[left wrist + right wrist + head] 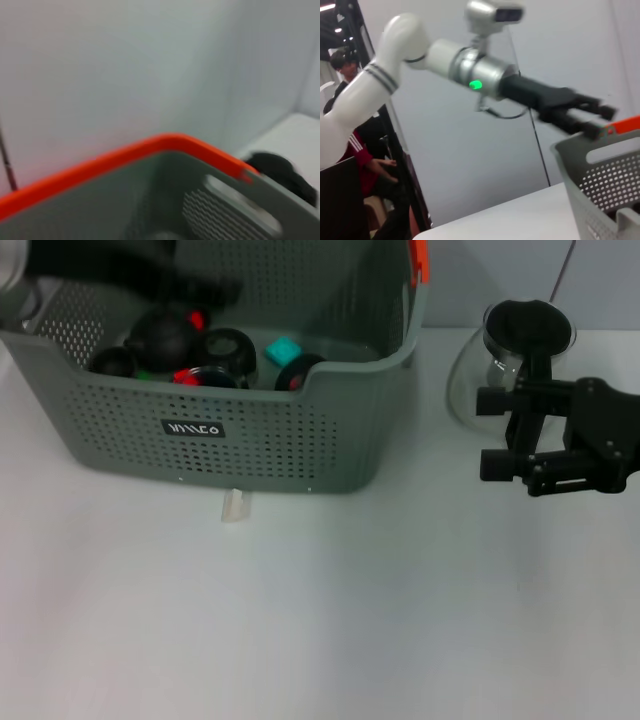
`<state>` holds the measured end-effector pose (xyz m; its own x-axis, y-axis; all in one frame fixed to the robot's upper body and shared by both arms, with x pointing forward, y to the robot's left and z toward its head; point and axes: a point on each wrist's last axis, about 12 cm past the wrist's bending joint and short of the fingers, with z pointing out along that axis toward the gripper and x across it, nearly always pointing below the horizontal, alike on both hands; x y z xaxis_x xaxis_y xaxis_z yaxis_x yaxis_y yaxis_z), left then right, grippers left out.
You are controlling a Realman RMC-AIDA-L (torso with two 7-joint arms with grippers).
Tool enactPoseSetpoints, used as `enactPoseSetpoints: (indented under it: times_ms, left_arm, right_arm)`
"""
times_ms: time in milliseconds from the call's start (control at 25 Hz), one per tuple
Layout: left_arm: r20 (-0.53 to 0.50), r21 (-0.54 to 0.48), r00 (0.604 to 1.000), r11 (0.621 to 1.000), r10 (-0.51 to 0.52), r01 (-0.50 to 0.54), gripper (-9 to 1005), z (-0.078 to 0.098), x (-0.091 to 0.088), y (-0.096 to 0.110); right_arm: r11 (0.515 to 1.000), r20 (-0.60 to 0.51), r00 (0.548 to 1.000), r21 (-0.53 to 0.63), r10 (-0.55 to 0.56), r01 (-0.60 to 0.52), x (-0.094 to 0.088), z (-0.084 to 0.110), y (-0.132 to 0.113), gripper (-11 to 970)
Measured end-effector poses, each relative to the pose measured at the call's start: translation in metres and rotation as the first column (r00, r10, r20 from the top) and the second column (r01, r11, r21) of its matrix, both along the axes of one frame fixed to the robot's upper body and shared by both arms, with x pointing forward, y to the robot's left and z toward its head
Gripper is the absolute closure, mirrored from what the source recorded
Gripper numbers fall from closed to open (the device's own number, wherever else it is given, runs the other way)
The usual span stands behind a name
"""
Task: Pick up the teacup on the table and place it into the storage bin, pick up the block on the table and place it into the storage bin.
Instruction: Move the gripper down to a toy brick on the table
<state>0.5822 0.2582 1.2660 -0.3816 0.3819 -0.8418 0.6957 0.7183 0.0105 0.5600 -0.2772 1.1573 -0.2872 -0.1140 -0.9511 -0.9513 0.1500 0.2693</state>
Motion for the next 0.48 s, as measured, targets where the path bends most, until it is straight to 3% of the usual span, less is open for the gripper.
enactPoseSetpoints:
  times_ms: [80,240,480]
  left_arm:
    - [0.003,0.029,1.000,1.000,-0.008,0.008,91,0.002,-0.023,0.004]
    - [-0.040,0.029,0.999,0.999,-0.031,0.032,31,-0.004,-0.050,0.009]
    - [-0.188,-0.038,0.976,0.994,-0.109,0.103,31,-0.033,-0.063,0.012]
  right_arm:
    - [1.000,0.001,1.000,0.008,-0.014,0.014,0.000,0.000,-0.002,19]
    - [0.999,0.009,0.999,0.024,-0.033,0.033,-0.001,0.000,-0.005,19]
    - [0.999,0.013,0.999,0.020,-0.045,0.045,0.002,-0.001,-0.003,18]
